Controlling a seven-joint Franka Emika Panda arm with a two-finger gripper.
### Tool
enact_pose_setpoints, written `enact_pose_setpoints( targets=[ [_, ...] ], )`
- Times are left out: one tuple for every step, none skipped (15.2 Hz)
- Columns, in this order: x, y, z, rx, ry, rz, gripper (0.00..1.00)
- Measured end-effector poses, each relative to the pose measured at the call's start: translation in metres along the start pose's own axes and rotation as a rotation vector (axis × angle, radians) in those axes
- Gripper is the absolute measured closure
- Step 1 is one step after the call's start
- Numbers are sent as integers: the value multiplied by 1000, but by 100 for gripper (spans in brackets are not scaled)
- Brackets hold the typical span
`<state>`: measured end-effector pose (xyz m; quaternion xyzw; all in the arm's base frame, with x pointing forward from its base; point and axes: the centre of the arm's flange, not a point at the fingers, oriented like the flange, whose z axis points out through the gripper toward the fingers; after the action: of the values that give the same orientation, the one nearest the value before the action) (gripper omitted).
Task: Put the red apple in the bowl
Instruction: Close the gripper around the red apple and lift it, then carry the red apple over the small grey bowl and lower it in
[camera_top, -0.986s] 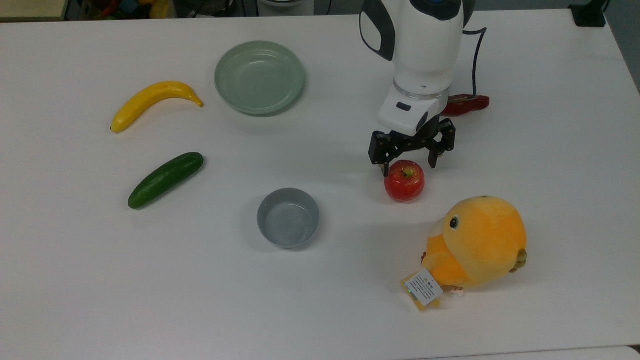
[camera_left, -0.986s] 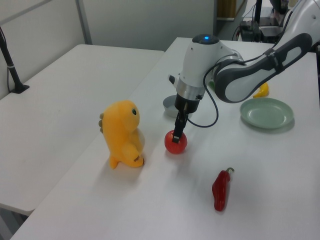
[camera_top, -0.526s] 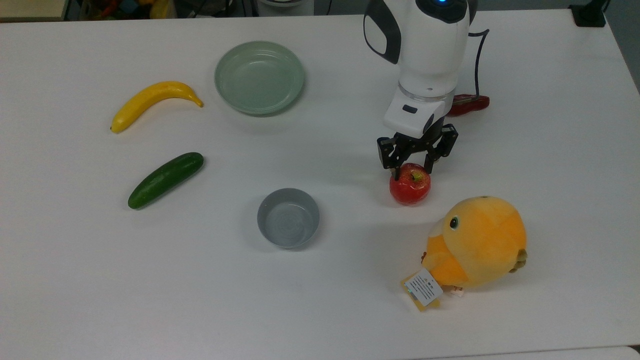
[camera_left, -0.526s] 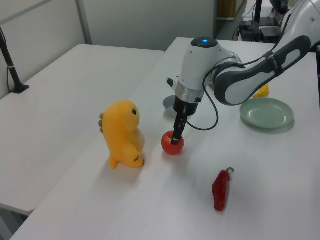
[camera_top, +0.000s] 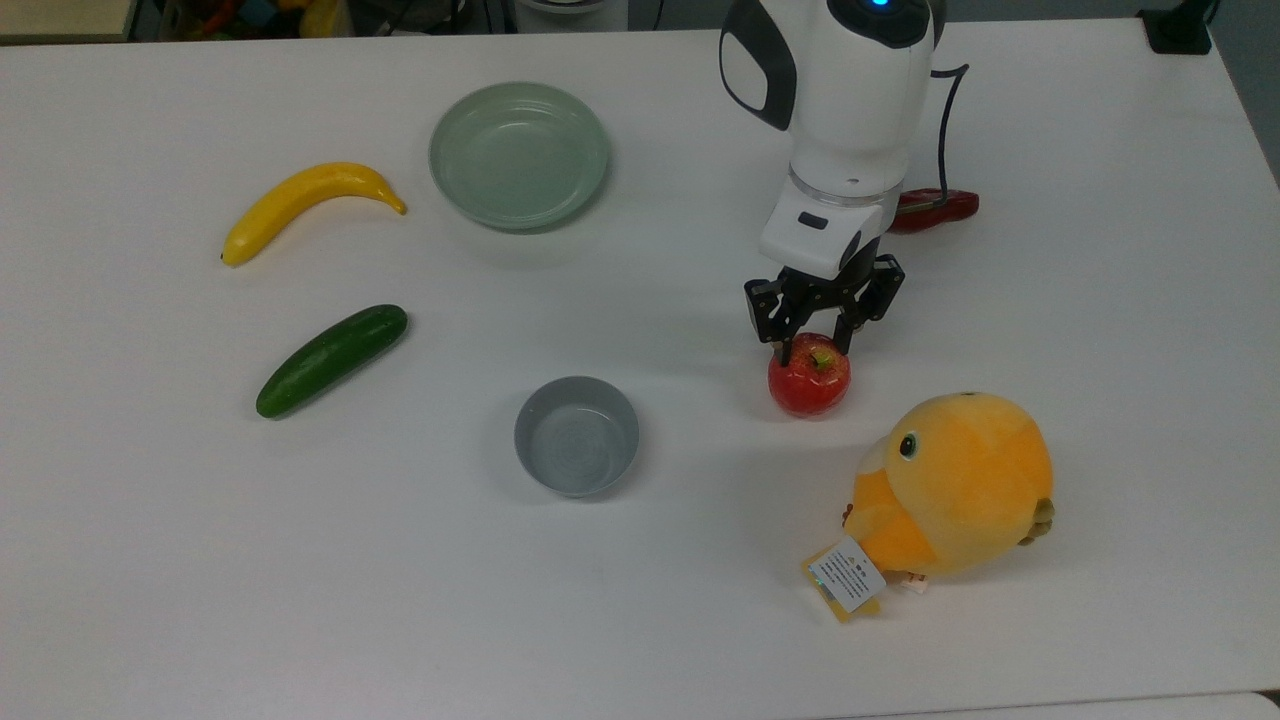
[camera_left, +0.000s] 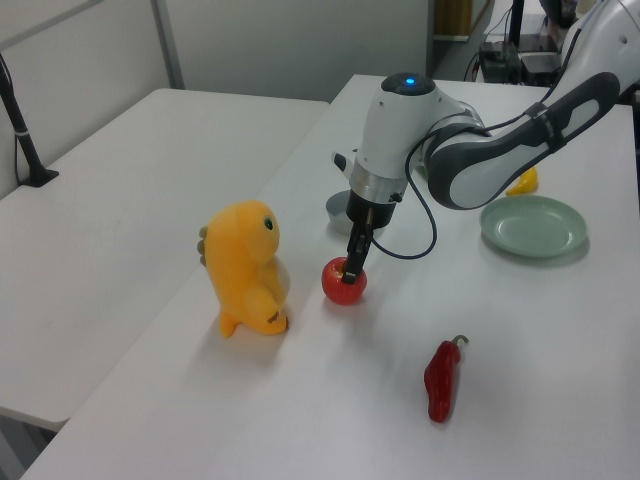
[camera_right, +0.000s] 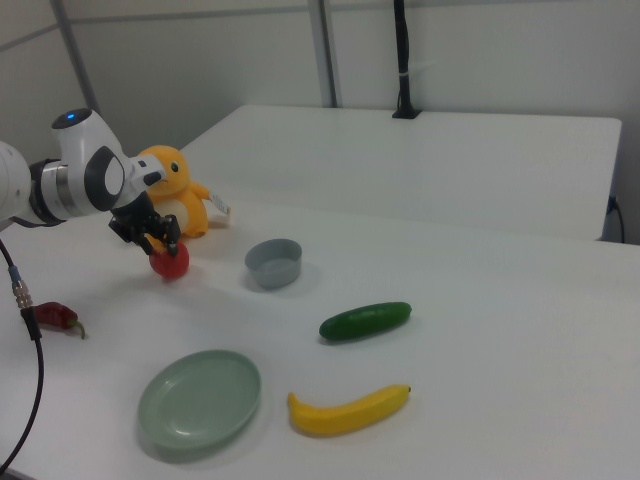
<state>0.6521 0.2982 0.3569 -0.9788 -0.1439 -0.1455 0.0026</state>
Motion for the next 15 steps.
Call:
enact_pose_setpoints(
  targets=[
    [0,0,0,0,0,0,41],
    [0,0,0,0,0,0,41],
    [0,0,0,0,0,0,41],
    [0,1,0,-1,1,0,41],
    [1,4,0,-3,1,4,41],
    [1,8,0,-4,1,9,41],
    [2,12,0,-7,2,14,41],
    [2,15,0,-9,2,17,41],
    [3,17,1,-11,2,19,41],
    [3,19,0,-11,2,21,41],
    [3,19,0,-11,4,22,41],
    [4,20,-1,-11,5,23,41],
    [5,21,-2,-12,7,25,41],
    [6,23,-4,-12,12,27,41],
    [8,25,-7,-12,17,30,41]
  ],
)
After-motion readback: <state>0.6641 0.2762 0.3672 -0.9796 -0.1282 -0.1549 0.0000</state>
